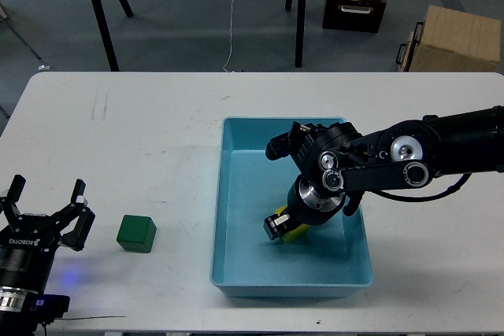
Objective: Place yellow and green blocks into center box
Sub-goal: 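Lift the yellow cube with the right gripper and lower it into the tub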
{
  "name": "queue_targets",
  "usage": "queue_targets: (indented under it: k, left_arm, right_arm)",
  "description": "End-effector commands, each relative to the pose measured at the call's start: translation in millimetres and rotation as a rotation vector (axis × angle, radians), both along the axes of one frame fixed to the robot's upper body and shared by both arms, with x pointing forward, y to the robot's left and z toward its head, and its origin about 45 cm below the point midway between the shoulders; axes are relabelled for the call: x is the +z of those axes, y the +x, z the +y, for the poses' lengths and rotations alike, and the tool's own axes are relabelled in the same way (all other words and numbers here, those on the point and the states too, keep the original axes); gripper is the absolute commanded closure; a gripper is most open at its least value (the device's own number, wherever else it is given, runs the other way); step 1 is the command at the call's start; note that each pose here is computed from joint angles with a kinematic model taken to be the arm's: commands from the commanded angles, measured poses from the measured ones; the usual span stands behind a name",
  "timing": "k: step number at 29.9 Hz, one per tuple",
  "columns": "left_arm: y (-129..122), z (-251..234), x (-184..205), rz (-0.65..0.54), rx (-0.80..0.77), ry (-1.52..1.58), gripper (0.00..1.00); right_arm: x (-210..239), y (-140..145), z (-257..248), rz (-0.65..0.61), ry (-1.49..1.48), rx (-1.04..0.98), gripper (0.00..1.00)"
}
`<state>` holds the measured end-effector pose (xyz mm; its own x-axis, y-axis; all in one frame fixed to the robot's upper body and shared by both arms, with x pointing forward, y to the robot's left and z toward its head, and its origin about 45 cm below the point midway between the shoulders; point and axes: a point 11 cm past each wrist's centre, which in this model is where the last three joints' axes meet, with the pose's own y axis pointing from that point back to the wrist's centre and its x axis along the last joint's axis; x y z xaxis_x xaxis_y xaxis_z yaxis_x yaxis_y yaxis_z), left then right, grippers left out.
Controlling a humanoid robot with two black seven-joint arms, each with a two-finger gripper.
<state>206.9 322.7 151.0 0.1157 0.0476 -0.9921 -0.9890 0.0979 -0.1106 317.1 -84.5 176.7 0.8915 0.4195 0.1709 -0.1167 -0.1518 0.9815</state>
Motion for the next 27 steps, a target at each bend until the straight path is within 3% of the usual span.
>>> queue_targets:
  k: [1, 6, 14, 16, 18, 19, 20, 27]
  left_arm:
    - [0.0, 0.0, 0.0, 0.000, 0.000, 0.000, 0.00]
    - [0.0, 0.0, 0.0, 0.000, 0.000, 0.000, 0.00]
    - [0.0, 0.0, 0.0, 0.000, 0.000, 0.000, 0.00]
    - [0.0, -0.2, 0.0, 0.000, -0.002, 0.000, 0.00]
    - [0.0, -0.2, 0.0, 0.000, -0.002, 0.000, 0.00]
    - [0.0, -0.2, 0.0, 0.000, -0.002, 0.000, 0.00]
    - [0.0, -0.2, 0.0, 0.000, -0.002, 0.000, 0.00]
    - [0.0, -0.2, 0.0, 0.000, -0.002, 0.000, 0.00]
  right_arm:
    - [0.3, -0.2, 0.8, 0.000, 0.001, 0.001, 1.00]
    - [-0.1, -1.1, 2.8, 0.001, 0.002, 0.006, 0.98]
    - [0.8, 0.0, 2.0, 0.000, 0.005, 0.001, 0.63]
    - [0.9, 0.3, 1.5, 0.000, 0.005, -0.001, 0.34]
    - [0.8, 0.0, 2.0, 0.000, 0.005, 0.001, 0.20]
    - [0.7, -0.4, 2.6, 0.001, 0.005, 0.002, 0.06]
    - [0.7, 0.1, 2.4, 0.000, 0.005, 0.001, 0.03]
    - [0.7, -0.4, 2.6, 0.001, 0.005, 0.002, 0.03]
